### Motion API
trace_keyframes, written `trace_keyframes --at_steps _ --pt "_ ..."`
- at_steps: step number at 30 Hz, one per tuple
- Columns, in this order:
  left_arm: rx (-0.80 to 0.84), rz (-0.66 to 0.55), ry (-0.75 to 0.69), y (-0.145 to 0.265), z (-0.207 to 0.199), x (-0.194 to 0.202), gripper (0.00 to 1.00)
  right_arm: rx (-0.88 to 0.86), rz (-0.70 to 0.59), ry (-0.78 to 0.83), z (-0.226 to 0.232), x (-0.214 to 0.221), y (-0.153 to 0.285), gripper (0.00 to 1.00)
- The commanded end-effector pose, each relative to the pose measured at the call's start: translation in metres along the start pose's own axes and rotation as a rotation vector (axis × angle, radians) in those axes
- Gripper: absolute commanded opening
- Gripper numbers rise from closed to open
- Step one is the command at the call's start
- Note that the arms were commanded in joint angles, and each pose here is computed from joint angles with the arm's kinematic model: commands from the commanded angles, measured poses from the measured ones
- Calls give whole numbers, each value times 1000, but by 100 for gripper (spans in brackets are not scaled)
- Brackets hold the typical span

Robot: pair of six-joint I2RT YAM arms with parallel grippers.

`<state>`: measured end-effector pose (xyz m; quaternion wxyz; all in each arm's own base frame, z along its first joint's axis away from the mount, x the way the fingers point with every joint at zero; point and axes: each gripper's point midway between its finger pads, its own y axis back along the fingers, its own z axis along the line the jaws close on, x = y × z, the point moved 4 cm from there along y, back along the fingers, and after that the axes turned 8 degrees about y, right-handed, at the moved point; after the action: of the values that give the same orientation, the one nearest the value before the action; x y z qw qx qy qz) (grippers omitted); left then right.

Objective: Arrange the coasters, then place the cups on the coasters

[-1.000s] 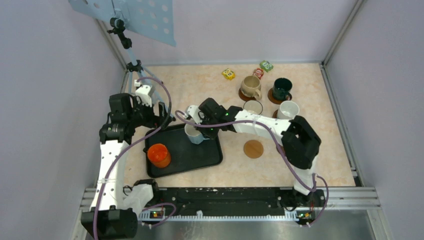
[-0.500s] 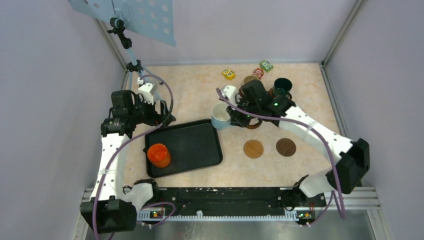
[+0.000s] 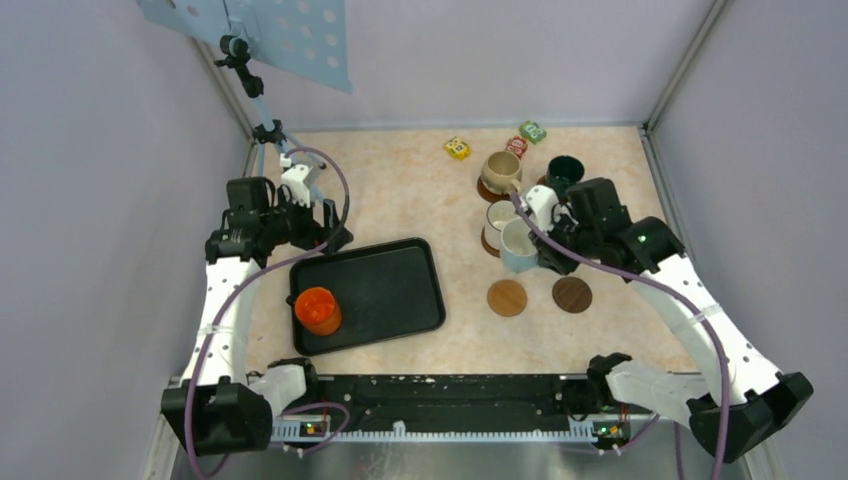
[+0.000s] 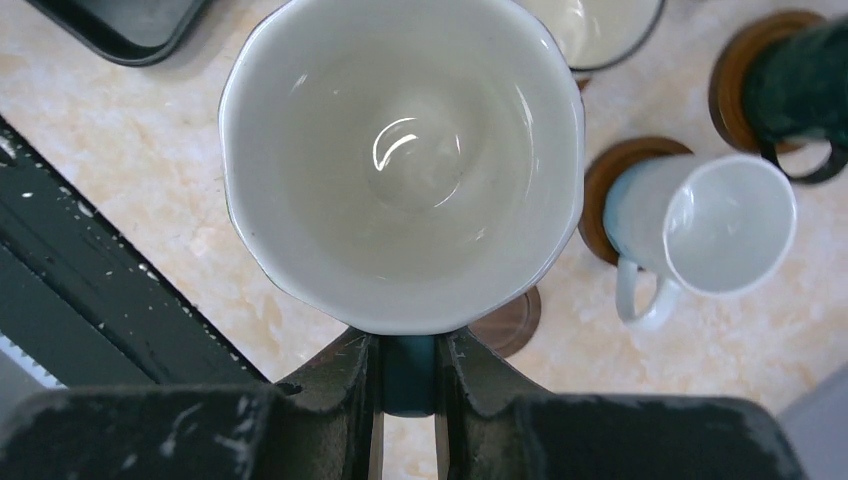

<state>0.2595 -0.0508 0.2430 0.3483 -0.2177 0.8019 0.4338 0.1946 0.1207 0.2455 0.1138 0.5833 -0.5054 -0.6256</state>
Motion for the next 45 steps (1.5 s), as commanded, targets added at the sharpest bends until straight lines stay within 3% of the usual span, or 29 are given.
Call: trace_keyframes --at_steps 1,10,17,45 --pt "25 -66 -59 6 -6 -21 99 106 -46 -38 -26 7 21 0" --pt "32 -65 -57 6 -7 -22 99 110 -25 -150 -63 69 28 0" --pt "33 -61 -55 4 -6 -22 99 150 -7 -147 -68 111 26 0" --pt "24 -50 -49 0 -1 -21 99 162 70 -180 -48 168 -12 0"
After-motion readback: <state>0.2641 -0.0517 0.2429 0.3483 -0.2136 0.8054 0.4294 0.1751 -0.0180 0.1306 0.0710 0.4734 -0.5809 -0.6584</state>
